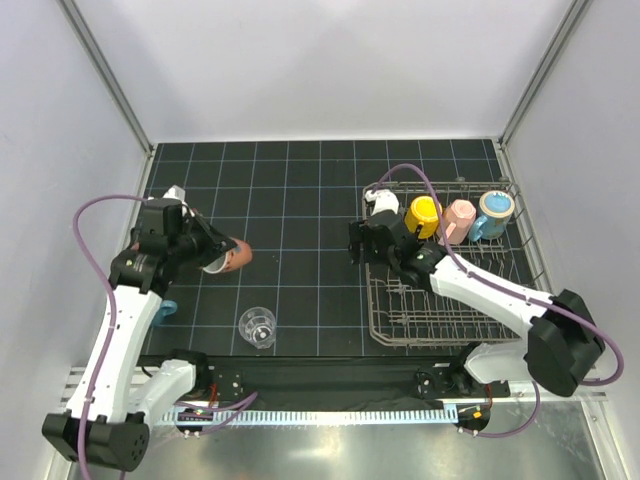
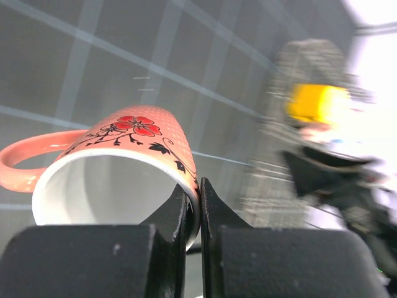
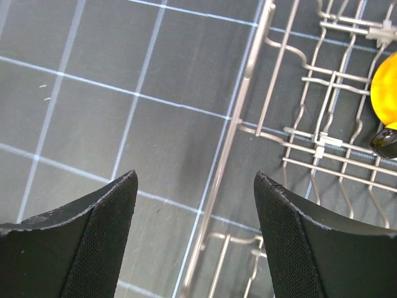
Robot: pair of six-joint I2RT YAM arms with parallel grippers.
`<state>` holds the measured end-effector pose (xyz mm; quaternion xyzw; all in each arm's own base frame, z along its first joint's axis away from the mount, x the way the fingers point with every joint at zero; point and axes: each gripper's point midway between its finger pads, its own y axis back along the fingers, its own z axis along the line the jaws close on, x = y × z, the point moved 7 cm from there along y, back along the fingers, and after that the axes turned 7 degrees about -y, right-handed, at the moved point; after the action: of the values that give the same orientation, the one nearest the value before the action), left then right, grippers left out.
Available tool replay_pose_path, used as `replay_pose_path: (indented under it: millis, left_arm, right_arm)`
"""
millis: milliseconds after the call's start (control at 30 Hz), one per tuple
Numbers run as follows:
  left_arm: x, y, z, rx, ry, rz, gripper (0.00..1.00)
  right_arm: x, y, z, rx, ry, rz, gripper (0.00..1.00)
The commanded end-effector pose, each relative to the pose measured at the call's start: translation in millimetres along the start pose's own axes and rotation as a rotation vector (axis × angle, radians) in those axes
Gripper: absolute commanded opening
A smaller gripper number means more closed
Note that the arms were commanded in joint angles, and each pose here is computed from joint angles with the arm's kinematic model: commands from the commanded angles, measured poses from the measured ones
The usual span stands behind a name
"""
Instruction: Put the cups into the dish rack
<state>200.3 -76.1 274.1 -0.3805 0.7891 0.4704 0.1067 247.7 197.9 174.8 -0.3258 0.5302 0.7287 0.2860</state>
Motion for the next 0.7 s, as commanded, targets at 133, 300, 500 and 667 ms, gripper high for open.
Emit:
replay_pose_path:
  millis: [133,300,500,667]
  left_arm:
    - [-25,69,-84,0.636,0.143,-0.091,0.0]
    - [-20,96,-96,0.855,0.241,-0.092,0.01]
    - [-19,126,-98,0.996,0.5,-0.08,0.01]
    - [-15,153,-96,1.064,0.713,0.005,0.0]
  right_arm:
    - [-27,60,15,-0.247,0.067,-0.07,0.76]
    - [-20,96,28,-0.526,0.153,-0.132,0.76]
    - [-15,127,71,-0.821,0.272,-0.182,0.79]
    - [-27,145,98,-1.063,0.391,-0.287,0.81]
